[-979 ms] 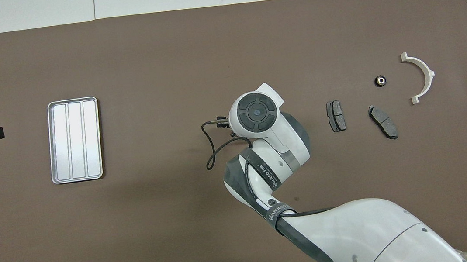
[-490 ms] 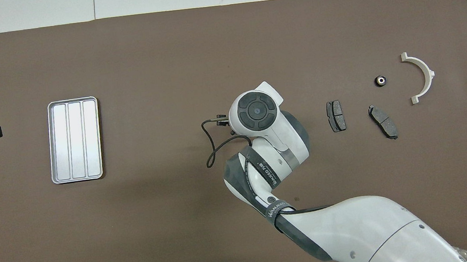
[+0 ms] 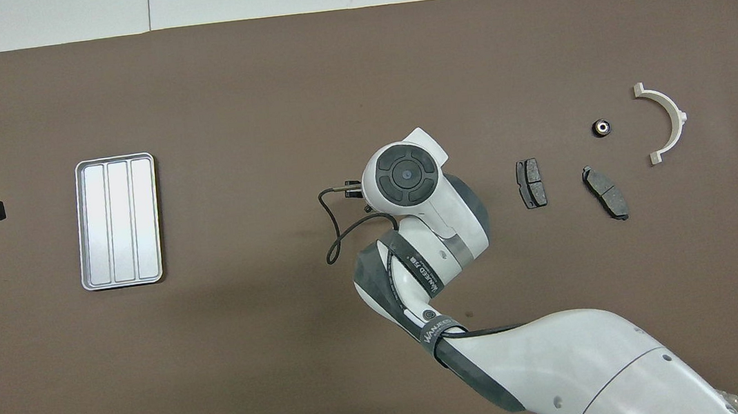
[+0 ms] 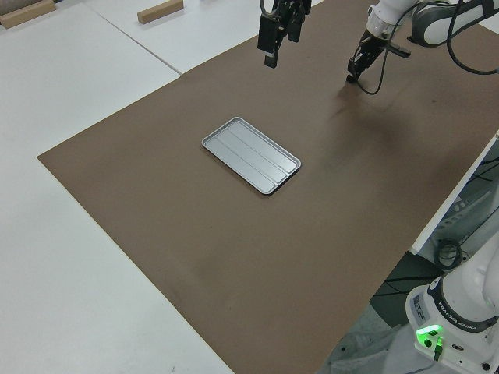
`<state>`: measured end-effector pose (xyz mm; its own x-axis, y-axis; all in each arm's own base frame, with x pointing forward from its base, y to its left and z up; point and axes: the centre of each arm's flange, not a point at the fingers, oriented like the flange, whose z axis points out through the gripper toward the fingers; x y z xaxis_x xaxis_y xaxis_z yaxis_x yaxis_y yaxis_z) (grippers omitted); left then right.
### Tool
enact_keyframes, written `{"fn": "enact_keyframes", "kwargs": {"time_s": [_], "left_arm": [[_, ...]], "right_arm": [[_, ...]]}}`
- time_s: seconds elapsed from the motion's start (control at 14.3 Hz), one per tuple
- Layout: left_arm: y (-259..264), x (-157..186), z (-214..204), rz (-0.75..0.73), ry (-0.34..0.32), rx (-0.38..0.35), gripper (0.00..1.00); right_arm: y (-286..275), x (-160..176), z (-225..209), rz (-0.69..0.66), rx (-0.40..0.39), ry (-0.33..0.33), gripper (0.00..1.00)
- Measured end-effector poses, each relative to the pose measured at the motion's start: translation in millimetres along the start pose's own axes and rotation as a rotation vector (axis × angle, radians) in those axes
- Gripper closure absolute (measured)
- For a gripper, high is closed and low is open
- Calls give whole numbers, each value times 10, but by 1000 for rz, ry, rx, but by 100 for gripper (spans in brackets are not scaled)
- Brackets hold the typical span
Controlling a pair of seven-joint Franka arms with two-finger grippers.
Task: Place bearing gear from tray to pile
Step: 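Grasp the second gear with the right gripper and carry it toward the pile, then lower the gear beside the other gear near the white arc and open the right gripper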
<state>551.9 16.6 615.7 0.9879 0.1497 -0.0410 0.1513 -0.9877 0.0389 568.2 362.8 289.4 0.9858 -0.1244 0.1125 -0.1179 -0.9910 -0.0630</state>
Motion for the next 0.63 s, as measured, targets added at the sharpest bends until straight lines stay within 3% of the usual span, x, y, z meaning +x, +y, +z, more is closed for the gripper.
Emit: {"fn": "enact_keyframes", "kwargs": {"time_s": [0.28,0.63], "left_arm": [[-18,2,6,-3,1,0,0],[-14,3,21,-2,-1,0,0]], "right_arm": [[32,170,-177,-7,-37,3,77],[531,780,-714,-49,-54,30,77]]}}
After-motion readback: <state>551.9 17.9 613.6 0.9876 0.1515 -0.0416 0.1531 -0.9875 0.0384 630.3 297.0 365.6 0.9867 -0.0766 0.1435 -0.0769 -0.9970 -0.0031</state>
